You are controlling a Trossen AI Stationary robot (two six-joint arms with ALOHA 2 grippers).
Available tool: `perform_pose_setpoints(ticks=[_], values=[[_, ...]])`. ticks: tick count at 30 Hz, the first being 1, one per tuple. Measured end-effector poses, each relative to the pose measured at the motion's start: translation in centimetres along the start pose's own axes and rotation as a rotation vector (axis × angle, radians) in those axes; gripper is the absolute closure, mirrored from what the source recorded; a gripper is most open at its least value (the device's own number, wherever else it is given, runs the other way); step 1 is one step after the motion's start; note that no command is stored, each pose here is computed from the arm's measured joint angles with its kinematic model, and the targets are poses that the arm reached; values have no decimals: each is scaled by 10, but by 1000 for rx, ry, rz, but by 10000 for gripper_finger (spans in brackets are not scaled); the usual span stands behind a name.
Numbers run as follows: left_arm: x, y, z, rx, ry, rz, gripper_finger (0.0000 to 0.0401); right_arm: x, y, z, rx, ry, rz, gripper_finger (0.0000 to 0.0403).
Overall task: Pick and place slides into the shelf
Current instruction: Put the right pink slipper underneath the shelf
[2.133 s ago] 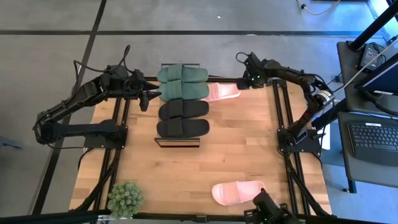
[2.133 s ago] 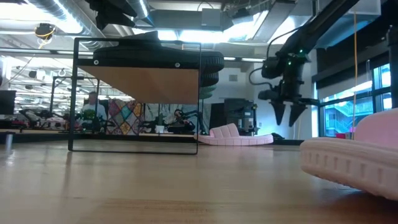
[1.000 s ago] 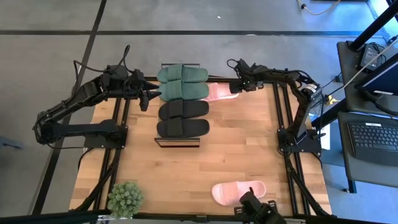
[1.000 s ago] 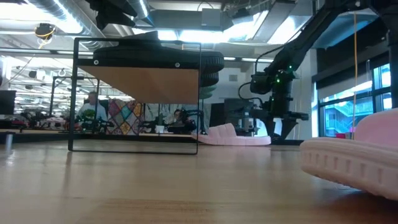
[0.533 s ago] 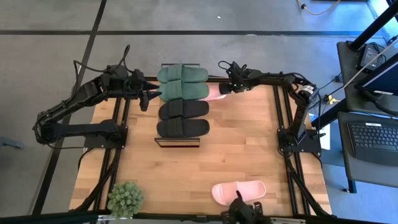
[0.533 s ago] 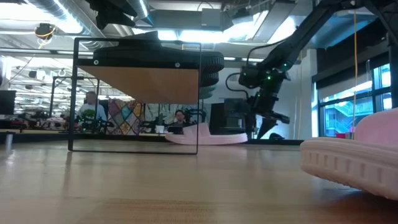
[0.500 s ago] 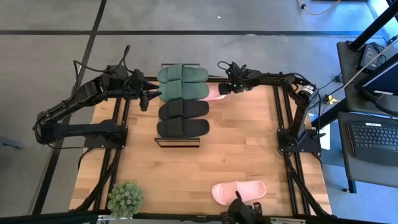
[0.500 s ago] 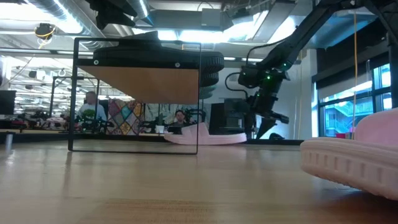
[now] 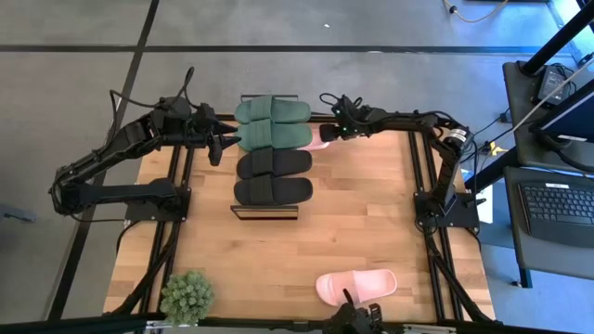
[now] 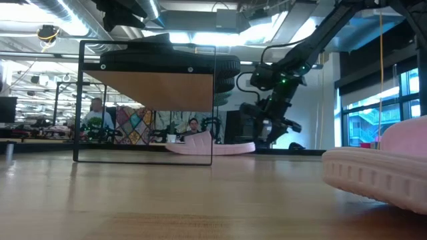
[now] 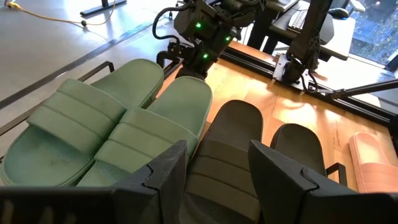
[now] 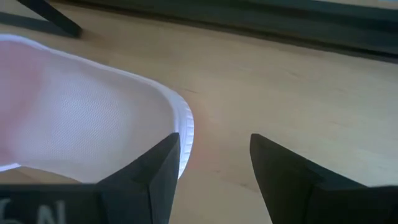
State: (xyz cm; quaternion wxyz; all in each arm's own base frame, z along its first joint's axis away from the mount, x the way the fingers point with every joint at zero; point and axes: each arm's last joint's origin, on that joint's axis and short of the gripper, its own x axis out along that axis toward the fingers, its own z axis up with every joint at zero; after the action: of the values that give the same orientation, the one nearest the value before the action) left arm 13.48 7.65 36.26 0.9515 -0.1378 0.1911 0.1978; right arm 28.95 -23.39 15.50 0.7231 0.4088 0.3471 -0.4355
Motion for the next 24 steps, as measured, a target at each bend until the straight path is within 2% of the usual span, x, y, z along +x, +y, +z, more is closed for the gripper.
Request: perform_pose_setpoints(ticks=[11, 16, 24], values=[[0, 0, 0, -2, 1, 0, 236, -8, 3, 4, 5, -30, 26, 206], [0, 0, 0, -2, 1, 0, 236, -8, -1, 0, -28, -11, -49, 206], [0, 0, 0, 1, 1, 0, 236, -8, 1, 0, -37, -27, -46, 206]])
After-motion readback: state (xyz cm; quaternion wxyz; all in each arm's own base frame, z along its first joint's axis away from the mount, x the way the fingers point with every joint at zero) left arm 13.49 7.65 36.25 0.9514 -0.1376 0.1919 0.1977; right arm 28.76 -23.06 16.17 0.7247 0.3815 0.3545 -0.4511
